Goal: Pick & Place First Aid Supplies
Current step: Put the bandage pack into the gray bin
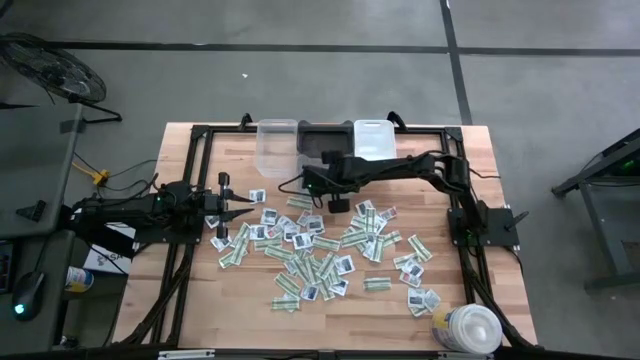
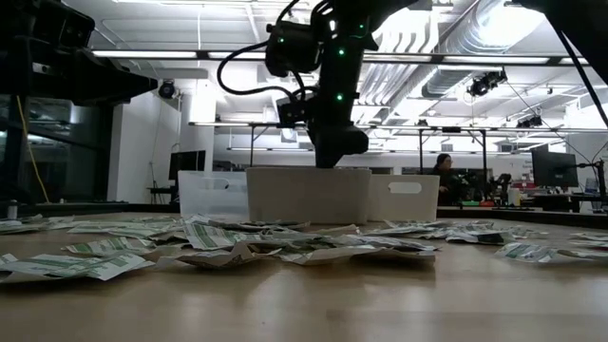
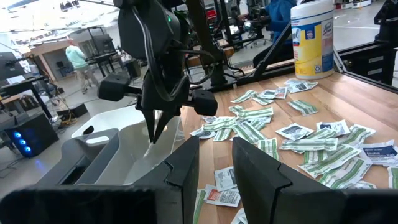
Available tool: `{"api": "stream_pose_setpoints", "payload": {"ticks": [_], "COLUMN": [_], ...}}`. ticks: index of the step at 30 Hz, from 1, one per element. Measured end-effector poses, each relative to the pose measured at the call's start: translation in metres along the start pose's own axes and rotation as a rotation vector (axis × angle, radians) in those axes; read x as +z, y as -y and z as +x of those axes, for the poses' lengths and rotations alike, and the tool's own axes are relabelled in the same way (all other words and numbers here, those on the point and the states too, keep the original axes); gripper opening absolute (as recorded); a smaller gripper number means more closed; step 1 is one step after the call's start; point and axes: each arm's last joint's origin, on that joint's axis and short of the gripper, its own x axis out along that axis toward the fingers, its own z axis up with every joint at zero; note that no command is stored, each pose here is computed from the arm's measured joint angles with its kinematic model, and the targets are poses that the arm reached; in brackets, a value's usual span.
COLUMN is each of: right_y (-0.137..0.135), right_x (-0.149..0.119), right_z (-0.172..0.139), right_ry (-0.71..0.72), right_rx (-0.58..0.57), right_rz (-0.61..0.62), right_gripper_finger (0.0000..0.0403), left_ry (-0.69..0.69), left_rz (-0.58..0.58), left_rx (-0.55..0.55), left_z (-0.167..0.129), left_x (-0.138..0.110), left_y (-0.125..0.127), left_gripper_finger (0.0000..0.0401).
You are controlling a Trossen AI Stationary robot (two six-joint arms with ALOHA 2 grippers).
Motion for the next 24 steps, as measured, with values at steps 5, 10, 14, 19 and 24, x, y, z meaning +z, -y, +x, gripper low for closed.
{"api": "stream_pose_setpoints", "payload": {"ticks": [5,10,14,19,24], "right_y": [0.0,-0.001,0.001,0.005,0.004], "right_x": [0.0,-0.001,-0.006,-0.02,-0.036], "right_z": [0.0,0.0,-0.013,-0.04,-0.057], "right_ry": [-0.001,-0.01,-0.023,-0.05,-0.16], "right_rx": [-0.002,0.015,0.029,0.141,0.286], "right_rz": [0.045,0.078,0.172,0.346,0.494], "right_gripper_finger": [0.0041,0.009,0.0118,0.0125,0.0126], "left_ry": [0.001,0.0,0.001,0.001,0.0], "left_rz": [0.0,0.0,0.0,0.0,0.0], "left_rx": [0.0,0.0,0.0,0.0,0.0], "left_z": [0.0,0.0,0.0,0.0,0.0], "left_x": [0.0,0.0,0.0,0.0,0.0], "left_y": [0.0,0.0,0.0,0.0,0.0], "left_gripper_finger": [0.0096,0.0096,0.0096,0.0096,0.0096]}}
